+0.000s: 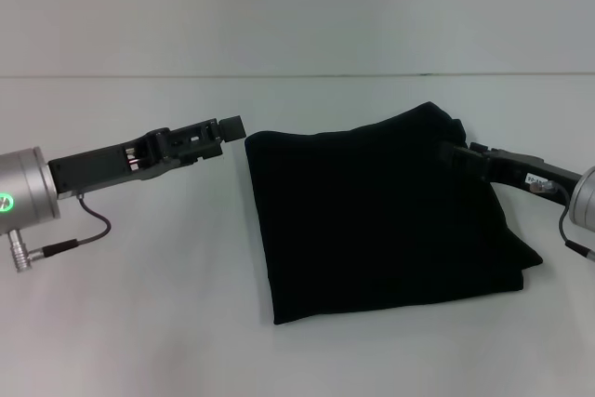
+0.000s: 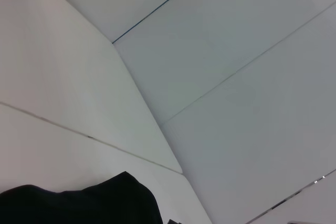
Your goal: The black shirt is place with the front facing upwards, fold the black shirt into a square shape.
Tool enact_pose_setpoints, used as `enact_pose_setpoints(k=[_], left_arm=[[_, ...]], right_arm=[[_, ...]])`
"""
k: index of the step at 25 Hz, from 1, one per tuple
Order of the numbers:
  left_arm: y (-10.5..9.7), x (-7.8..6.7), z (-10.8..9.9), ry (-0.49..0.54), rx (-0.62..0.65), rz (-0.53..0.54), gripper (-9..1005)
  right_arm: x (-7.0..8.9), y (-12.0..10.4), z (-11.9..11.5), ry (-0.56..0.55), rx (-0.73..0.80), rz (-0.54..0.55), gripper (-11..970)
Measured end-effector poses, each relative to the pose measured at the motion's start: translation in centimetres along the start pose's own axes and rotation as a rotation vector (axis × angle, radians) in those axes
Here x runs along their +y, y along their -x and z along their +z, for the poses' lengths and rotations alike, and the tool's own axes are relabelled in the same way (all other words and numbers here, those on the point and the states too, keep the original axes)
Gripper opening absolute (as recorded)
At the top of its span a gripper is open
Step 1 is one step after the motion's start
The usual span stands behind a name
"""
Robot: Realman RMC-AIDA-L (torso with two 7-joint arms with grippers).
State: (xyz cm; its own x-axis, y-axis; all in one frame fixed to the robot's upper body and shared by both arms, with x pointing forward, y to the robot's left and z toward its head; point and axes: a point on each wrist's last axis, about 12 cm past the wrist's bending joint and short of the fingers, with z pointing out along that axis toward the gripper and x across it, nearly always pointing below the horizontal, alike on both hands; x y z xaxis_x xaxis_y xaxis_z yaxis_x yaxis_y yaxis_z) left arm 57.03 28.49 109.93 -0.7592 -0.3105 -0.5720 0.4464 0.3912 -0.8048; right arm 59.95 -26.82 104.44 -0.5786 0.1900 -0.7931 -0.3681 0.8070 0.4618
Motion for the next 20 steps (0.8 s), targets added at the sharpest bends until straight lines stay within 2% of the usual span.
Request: enact_pose_setpoints(k=[5,9,12,14,17,20], left_arm=[[-0.1,0.1,0.1,0.007,0.007,-0.056,846],[0.2,0.1,0.4,0.029,0.038,-0.158,843],[0.2,0.6,1.0,0.101,0.098,-0.245,842],[0.1,0.9,1.5,0.157,0.136,-0.284,841],[-0.3,1.5,2.3,0.241,0.176,-0.318,839],[-0.4,1.8,2.7,0.271,0.179,-0.33,837]], right_arm=[[-0.1,0.5,-0.9,0.046,-0.033,-0.033,661],[0.4,0.4,-3.1,0.169,-0.084,-0.225,659],[0.7,-0.9,-5.3,0.246,-0.121,-0.393,657],[0.6,-2.3,-6.7,0.265,-0.14,-0.469,679],[0.2,-4.1,-8.5,0.26,-0.163,-0.51,747],[-0.1,-5.7,-9.9,0.249,-0.159,-0.526,835]])
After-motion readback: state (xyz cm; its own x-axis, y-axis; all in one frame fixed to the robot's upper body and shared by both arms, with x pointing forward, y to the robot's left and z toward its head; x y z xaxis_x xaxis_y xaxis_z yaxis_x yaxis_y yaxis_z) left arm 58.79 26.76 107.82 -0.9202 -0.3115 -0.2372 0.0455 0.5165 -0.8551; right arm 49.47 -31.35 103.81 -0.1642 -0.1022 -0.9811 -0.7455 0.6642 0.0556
